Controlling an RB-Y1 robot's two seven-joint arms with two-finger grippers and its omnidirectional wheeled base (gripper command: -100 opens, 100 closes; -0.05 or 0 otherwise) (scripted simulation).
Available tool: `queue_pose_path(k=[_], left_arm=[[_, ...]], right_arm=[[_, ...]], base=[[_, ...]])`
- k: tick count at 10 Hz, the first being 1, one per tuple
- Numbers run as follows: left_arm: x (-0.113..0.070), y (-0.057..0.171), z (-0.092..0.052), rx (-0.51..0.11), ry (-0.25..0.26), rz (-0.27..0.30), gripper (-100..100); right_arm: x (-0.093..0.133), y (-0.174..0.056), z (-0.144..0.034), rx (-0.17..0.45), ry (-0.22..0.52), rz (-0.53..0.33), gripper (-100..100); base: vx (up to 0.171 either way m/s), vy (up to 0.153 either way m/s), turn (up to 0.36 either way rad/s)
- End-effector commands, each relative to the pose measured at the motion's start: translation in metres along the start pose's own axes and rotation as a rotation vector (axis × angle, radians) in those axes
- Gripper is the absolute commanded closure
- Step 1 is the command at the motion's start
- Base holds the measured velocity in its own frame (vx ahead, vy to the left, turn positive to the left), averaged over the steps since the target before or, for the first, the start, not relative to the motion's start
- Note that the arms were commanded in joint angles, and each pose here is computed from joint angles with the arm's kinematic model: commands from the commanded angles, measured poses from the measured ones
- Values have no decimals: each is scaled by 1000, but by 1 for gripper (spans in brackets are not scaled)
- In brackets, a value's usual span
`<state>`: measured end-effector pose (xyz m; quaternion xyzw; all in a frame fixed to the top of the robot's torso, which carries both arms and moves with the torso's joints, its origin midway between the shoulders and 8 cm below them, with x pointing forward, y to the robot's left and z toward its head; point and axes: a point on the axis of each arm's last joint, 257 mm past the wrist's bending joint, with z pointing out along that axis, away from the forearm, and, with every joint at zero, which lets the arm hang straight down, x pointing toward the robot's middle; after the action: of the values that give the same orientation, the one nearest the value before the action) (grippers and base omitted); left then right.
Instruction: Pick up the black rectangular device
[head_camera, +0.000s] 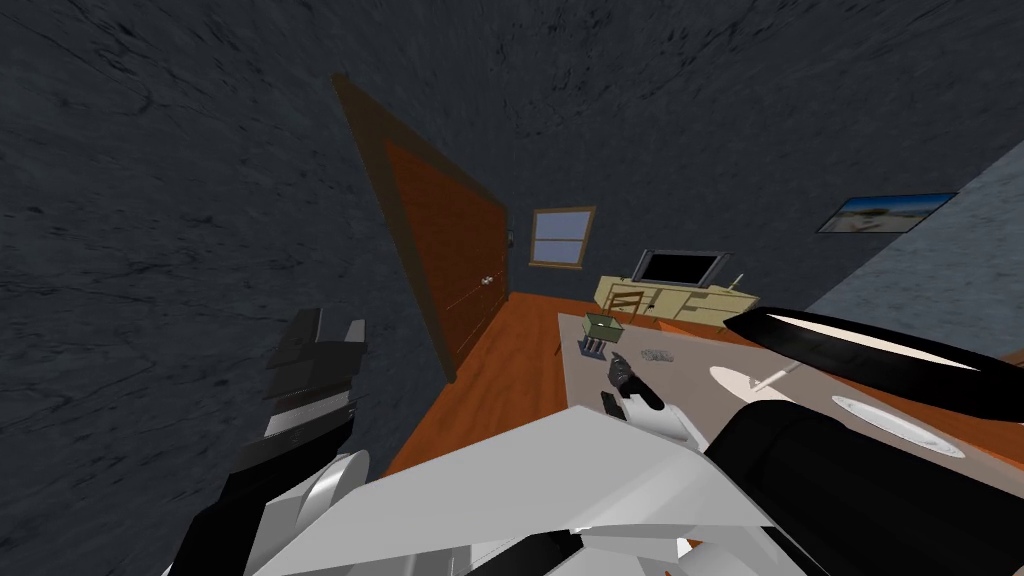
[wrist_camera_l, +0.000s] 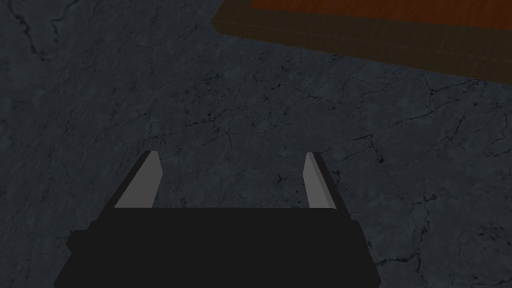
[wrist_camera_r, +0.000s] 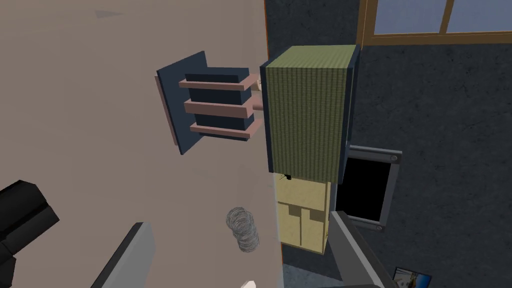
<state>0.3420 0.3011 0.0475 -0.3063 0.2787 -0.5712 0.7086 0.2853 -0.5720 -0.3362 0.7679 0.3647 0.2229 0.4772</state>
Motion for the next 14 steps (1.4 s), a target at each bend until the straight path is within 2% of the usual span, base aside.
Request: queue_pose_path(k=[1, 2, 3, 4, 5, 6, 7, 8, 9, 10, 11, 12, 13, 14], left_arm=[[0, 0, 0, 0, 0, 0, 0], [0, 0, 0, 0, 0, 0, 0], [0, 0, 0, 0, 0, 0, 0], [0, 0, 0, 0, 0, 0, 0], [0, 0, 0, 0, 0, 0, 0], [0, 0, 0, 0, 0, 0, 0], [0, 0, 0, 0, 0, 0, 0], [0, 0, 0, 0, 0, 0, 0], [0, 0, 0, 0, 0, 0, 0], [0, 0, 0, 0, 0, 0, 0], [0, 0, 0, 0, 0, 0, 0], [0, 0, 0, 0, 0, 0, 0], [0, 0, 0, 0, 0, 0, 0], [0, 0, 0, 0, 0, 0, 0]], right_arm=[[-27, -16, 6, 62, -53, 60, -100], [-31, -26, 6, 93, -66, 61, -100], [-31, -26, 6, 93, -66, 61, -100], [-54, -41, 8, 149, -115, 116, -100], [-56, -46, 7, 160, -121, 116, -100], [-76, -55, 8, 203, -165, 174, -100], [-80, -64, 7, 222, -175, 175, -100], [-100, -73, 7, 257, -218, 235, -100], [-103, -81, 5, 279, -229, 237, -100], [-122, -89, 5, 308, -270, 300, -100], [-124, -96, 2, 331, -281, 301, -100], [-143, -106, 0, 364, -326, 367, -100], [-143, -110, -2, 378, -332, 368, -100], [-160, -120, -6, 411, -376, 436, -100]], base=[[154, 58, 3], [117, 35, 7], [37, 16, 0], [77, 44, 9], [88, 37, -4], [129, 40, 5], [122, 31, 0], [137, 41, 4], [99, 32, -2], [119, 22, -1], [101, 23, 1], [117, 10, -6], [97, 11, -4], [115, 12, -5]])
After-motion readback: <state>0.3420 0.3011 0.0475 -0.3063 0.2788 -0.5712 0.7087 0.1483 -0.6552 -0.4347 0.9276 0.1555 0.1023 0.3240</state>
